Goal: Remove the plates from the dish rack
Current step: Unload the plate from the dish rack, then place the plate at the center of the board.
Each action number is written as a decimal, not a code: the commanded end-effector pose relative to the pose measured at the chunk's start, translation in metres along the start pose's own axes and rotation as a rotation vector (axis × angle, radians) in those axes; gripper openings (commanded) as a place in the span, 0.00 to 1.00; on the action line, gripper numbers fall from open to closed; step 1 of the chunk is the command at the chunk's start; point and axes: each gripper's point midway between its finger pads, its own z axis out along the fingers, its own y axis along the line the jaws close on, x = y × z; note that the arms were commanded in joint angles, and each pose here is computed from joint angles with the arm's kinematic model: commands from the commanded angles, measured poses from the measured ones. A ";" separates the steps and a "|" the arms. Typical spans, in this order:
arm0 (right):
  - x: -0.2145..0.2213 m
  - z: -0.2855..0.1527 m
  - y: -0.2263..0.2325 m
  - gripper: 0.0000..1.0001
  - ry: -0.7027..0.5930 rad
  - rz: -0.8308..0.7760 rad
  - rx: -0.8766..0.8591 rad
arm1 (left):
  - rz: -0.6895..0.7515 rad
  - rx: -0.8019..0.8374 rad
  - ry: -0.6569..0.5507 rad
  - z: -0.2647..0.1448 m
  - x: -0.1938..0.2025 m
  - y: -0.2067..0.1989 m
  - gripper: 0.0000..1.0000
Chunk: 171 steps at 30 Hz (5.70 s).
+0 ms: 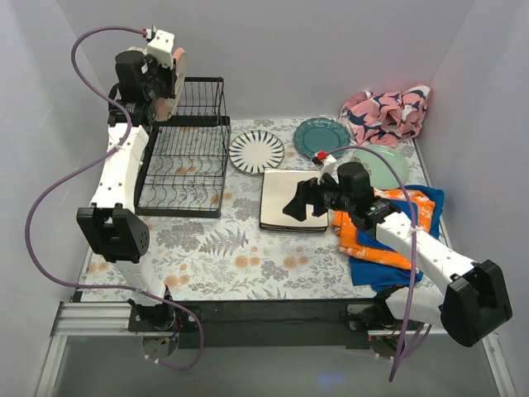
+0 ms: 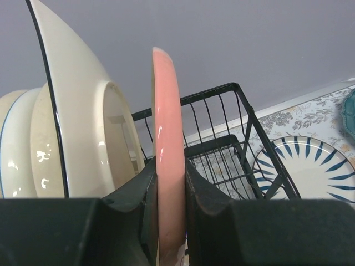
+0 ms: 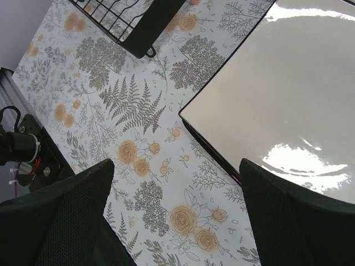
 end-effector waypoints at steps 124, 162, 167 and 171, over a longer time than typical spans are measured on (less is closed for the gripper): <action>-0.091 0.008 -0.015 0.01 -0.158 0.447 -0.327 | 0.068 0.711 -0.086 -0.268 0.155 -0.452 0.66; 0.066 0.121 0.110 0.01 0.119 0.468 -0.302 | -0.516 0.747 -0.259 -0.357 0.010 -0.287 0.74; 0.067 0.129 0.102 0.01 0.097 0.470 -0.270 | -0.518 0.733 -0.257 -0.355 0.012 -0.286 0.74; 0.067 0.135 0.097 0.01 0.074 0.482 -0.256 | -0.516 0.728 -0.258 -0.354 0.011 -0.285 0.74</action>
